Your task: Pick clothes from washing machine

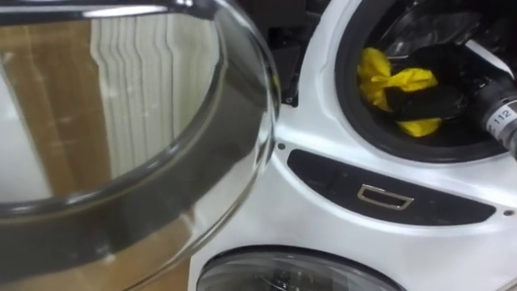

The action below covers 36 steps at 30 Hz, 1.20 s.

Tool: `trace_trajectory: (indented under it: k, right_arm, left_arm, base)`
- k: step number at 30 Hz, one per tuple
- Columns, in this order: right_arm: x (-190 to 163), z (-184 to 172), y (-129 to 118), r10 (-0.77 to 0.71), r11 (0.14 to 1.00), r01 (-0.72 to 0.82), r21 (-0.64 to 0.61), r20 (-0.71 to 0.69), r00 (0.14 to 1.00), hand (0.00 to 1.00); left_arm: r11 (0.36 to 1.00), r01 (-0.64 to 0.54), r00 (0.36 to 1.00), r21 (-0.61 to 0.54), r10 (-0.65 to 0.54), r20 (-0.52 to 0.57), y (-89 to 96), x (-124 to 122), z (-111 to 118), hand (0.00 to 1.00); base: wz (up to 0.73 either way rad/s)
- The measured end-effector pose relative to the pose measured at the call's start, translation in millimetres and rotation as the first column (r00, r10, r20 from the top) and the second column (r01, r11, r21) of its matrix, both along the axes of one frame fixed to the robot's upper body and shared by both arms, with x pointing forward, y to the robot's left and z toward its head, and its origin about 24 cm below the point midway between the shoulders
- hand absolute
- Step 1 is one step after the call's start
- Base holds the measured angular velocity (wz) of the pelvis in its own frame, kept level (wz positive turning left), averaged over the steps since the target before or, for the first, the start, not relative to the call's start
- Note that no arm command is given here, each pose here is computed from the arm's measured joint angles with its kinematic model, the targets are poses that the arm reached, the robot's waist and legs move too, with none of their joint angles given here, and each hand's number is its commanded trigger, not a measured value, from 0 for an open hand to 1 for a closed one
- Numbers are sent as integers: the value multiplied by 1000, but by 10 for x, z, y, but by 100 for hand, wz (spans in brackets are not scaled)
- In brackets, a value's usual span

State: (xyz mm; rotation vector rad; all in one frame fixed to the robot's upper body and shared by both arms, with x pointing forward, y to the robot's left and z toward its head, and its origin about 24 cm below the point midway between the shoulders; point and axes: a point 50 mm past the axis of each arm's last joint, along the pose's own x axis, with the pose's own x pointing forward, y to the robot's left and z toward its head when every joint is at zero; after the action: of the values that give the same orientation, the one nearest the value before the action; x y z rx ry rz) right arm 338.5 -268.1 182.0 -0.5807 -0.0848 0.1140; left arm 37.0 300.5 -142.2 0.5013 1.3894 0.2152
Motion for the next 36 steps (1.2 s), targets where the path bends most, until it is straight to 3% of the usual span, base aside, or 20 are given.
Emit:
trace_trajectory:
  k: [10,17,28,36]
  right_arm:
    - [-337,69,338,100,986,-83,-141,117,988,100]
    - [-612,5,587,175,984,-166,-66,182,968,100]
    - [-1009,-135,642,199,975,-215,60,208,958,100]
    - [-1165,-274,622,272,941,-297,163,157,949,100]
  left_arm:
    - [1000,-10,1000,10,10,-17,-13,-106,-14,0]
    - [999,-39,999,7,39,0,-100,-217,-53,0]
    - [998,-56,998,-14,56,-28,-238,-447,-103,0]
    - [998,-55,998,-33,55,-8,-260,-418,-115,0]
  base:
    - [-9]
    - [-14]
    - [-16]
    - [-19]
